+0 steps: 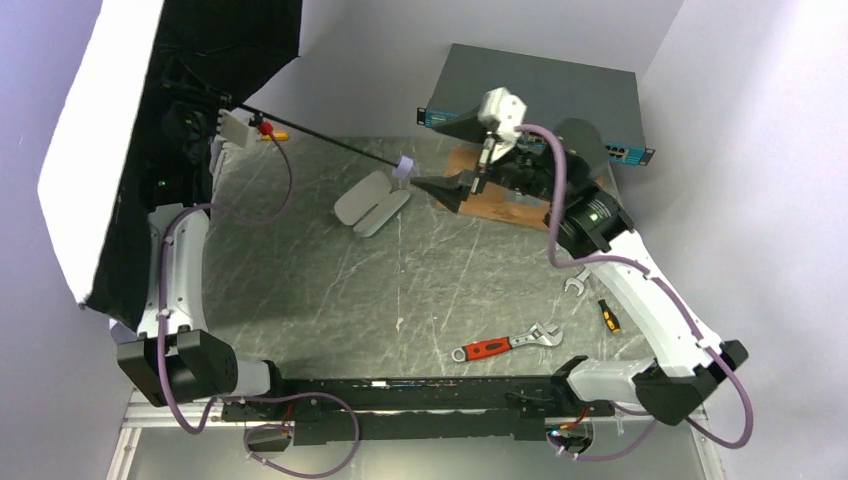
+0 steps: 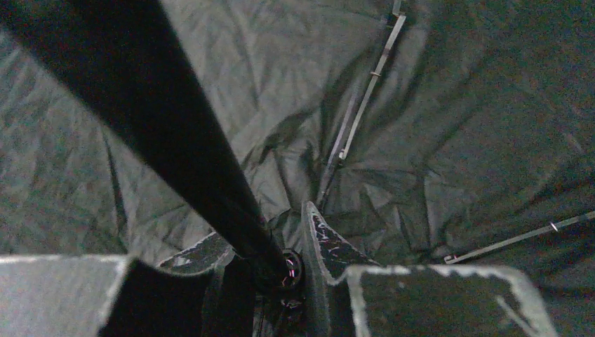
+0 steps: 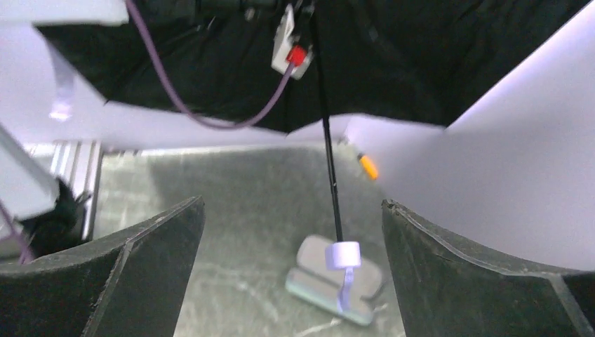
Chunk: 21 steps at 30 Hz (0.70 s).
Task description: Open the umbrella
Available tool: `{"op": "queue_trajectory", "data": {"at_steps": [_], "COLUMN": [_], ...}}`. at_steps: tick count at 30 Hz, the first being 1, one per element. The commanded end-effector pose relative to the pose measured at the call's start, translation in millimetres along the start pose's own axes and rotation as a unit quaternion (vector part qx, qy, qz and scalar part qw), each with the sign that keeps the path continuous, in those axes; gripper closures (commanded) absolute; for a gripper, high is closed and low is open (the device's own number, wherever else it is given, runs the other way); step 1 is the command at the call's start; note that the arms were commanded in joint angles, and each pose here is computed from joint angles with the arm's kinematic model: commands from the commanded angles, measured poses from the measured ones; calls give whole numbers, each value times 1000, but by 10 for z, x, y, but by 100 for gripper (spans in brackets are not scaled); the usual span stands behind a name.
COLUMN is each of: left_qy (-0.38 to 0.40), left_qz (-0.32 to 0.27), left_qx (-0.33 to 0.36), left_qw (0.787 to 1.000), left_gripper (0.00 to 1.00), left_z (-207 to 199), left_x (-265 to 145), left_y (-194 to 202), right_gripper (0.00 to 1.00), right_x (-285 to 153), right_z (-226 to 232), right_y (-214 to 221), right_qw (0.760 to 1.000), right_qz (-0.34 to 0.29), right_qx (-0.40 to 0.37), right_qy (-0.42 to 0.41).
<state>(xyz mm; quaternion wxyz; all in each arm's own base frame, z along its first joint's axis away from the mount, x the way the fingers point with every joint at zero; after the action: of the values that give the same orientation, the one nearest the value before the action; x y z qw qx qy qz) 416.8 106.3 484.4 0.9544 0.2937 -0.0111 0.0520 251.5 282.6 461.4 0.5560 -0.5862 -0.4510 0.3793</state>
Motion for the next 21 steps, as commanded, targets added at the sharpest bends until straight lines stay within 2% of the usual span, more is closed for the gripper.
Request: {"op": "queue_trajectory", "data": {"at_steps": [1, 5, 6, 10, 16, 21], "left_qy": [-77, -64, -61, -42, -11, 48], "left_qz": [48, 19, 9, -36, -128, -195], "left_qx": [-82, -201, -247, -360, -495, -590], "left_qw": [993, 977, 967, 931, 859, 782], "left_gripper": [100, 100, 100, 100, 100, 100], "left_z": [705, 800, 827, 910, 973, 771], "left_x": [-321, -374, -392, -422, -536, -720], "left_y": [453, 447, 438, 314, -115, -692], "right_gripper": [2, 0, 0, 0, 0, 0], "right_x": [-103, -270, -306, -384, -385, -356], "right_z": [-91, -280, -309, -300, -250, -235], "right_y": [-543, -643, -666, -692, -584, -540], "right_qw": [991, 981, 978, 977, 981, 984], "right_qz": [-121, -149, -154, -158, -142, -129], "right_qx": [-13, -5, 4, 17, 22, 24], "right_qy": [53, 126, 138, 144, 132, 124]}}
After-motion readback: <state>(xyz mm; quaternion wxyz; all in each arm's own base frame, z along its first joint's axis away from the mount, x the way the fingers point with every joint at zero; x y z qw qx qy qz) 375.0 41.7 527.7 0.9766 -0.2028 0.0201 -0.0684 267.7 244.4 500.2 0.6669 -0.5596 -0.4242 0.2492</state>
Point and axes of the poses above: each gripper's point midway between its finger pads, its own x axis out along the fingers, its own z axis along the line the jaws close on, y = z × x, the point moved 2 cm from there along -x, back along the fingers, and after that the axes turned 7 degrees about x, right-handed, at the moved point
